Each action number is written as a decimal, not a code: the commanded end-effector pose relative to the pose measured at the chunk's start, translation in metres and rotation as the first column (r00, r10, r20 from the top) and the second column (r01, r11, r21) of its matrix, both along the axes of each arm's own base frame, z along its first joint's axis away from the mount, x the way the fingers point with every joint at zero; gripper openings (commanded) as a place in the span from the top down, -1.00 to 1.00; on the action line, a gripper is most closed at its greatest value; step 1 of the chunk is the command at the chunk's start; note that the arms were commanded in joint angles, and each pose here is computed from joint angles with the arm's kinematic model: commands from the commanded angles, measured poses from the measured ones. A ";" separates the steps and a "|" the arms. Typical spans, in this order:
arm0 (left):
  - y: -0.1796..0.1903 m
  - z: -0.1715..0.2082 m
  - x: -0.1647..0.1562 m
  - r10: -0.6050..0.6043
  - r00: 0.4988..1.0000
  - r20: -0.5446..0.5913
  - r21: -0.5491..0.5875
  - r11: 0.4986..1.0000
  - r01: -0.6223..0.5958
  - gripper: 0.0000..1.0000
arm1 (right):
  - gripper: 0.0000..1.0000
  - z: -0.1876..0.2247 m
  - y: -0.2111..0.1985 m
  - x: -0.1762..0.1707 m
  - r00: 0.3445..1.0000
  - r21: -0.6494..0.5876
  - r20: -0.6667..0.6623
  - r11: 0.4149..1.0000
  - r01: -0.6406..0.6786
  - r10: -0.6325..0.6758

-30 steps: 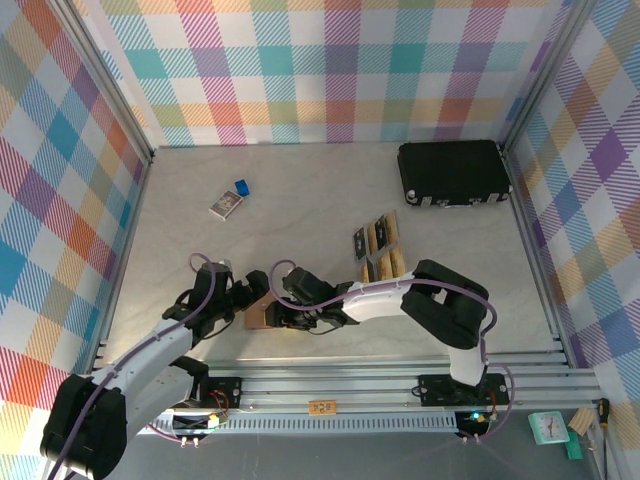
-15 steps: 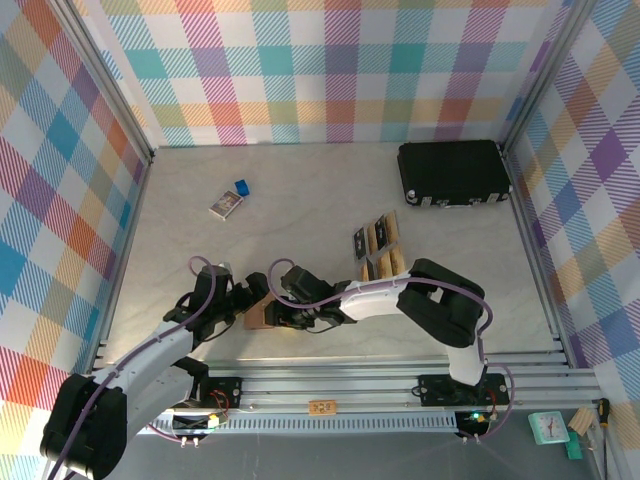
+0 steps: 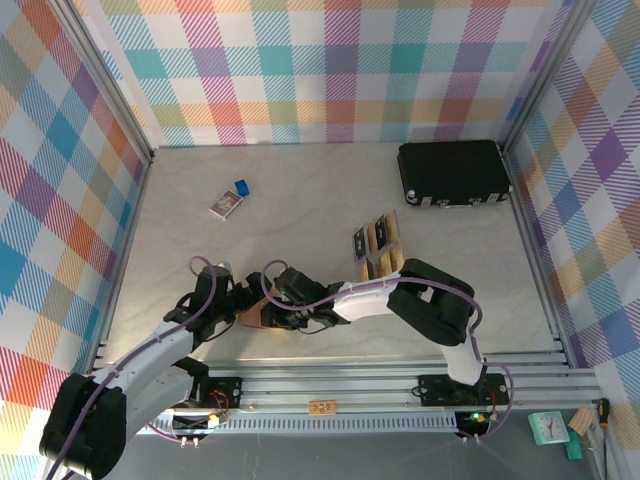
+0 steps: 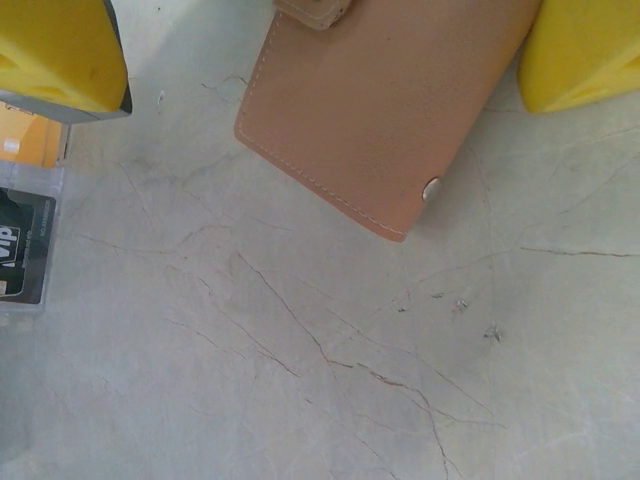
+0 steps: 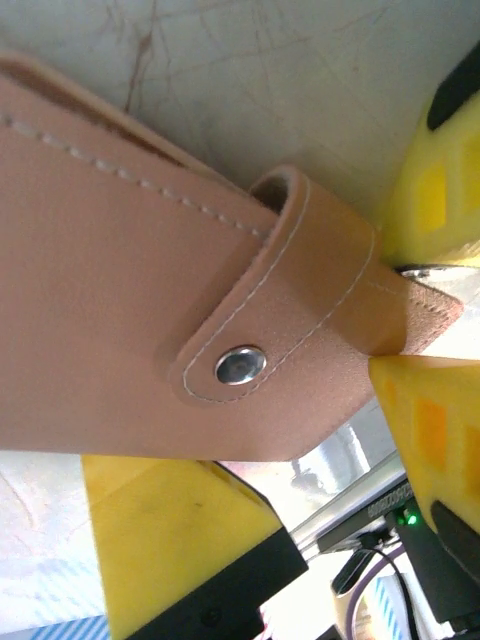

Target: Put the credit cards into the card holder

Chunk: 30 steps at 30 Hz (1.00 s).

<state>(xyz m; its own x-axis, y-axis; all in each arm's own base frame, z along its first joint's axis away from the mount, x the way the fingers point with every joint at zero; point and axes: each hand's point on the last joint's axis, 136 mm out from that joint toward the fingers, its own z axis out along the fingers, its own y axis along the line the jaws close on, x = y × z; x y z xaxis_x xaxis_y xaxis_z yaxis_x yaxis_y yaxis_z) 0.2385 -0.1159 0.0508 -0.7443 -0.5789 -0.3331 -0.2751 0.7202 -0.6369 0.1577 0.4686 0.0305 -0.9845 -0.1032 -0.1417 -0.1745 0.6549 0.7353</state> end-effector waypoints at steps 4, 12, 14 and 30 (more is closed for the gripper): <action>-0.009 0.001 -0.004 -0.020 1.000 0.001 -0.039 0.999 0.020 -0.99 | 0.91 0.016 0.015 0.002 1.000 0.072 0.028 0.997 -0.006 0.004; -0.010 0.023 0.010 -0.014 0.999 0.029 -0.011 1.000 0.014 -0.99 | 1.00 0.033 -0.011 0.015 0.997 0.060 0.078 0.998 0.019 -0.024; -0.009 0.036 0.018 -0.014 0.999 0.046 0.016 1.000 0.013 -0.99 | 1.00 0.040 -0.021 0.020 0.995 0.048 0.098 0.999 0.016 -0.021; -0.024 0.125 0.116 -0.064 0.983 0.173 -0.097 0.992 0.082 -0.99 | 1.00 0.140 -0.092 0.074 0.965 0.124 0.262 0.991 -0.052 0.018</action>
<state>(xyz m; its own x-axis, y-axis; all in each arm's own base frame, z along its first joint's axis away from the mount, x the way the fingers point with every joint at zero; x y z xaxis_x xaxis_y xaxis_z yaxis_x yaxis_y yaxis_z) 0.3475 -0.1248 0.1526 -0.6972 -0.6042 -0.3859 -0.2140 0.6892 -0.6923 0.2354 0.3823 0.1419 -0.9320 -0.0359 -0.3607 -0.3064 0.6095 0.7312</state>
